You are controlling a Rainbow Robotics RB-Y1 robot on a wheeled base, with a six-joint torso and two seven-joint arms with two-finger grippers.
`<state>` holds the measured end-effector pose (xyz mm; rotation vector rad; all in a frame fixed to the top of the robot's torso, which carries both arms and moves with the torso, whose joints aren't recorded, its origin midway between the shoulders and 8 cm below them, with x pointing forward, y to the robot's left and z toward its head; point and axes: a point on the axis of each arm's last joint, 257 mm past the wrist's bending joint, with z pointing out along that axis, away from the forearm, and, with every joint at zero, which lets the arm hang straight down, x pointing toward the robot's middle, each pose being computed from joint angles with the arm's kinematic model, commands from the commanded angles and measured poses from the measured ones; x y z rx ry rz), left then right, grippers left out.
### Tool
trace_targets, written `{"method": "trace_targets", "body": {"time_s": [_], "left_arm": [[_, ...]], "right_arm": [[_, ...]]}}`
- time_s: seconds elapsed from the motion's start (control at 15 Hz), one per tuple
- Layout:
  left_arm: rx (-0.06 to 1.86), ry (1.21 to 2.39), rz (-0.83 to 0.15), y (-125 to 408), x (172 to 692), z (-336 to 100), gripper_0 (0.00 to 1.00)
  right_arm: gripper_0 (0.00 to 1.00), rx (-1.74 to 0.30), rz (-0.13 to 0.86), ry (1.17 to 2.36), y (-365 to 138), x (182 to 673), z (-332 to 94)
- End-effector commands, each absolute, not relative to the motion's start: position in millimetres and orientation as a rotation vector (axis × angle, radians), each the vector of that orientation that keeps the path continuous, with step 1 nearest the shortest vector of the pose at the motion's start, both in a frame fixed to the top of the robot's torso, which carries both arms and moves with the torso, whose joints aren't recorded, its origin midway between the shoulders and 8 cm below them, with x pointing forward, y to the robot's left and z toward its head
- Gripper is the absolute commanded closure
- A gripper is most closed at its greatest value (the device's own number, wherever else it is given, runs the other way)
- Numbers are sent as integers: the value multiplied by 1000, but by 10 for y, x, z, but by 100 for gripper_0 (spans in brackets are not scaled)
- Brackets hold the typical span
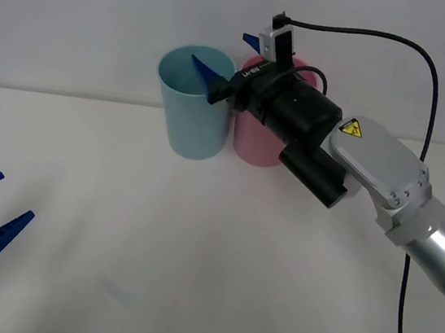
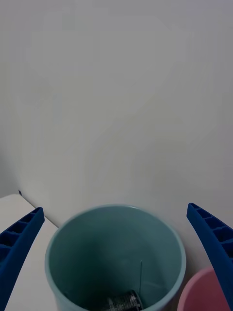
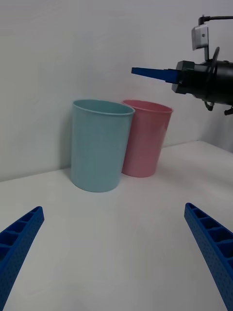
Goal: Grasp the object on the table and drop it into the matching bin: aluminum can to the light blue bin, PET bottle to the pink bin.
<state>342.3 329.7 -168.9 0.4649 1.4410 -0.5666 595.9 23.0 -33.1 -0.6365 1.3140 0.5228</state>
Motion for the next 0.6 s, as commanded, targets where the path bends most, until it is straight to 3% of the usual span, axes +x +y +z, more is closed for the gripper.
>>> {"method": "trace_targets", "body": {"time_s": [0.07,0.4,0.6], "left_arm": [[465,1441,-567,3297,3423,-1689,0],[465,1441,-567,3297,3423,-1689,0],[465,1441,-567,3297,3423,-1689,0]], "right_arm": [[0,-669,526,1315,12,5740,-451],[0,-722,568,1321,-413,5326,-599],[0,-740,534,1325,-705,5110,-735]]}}
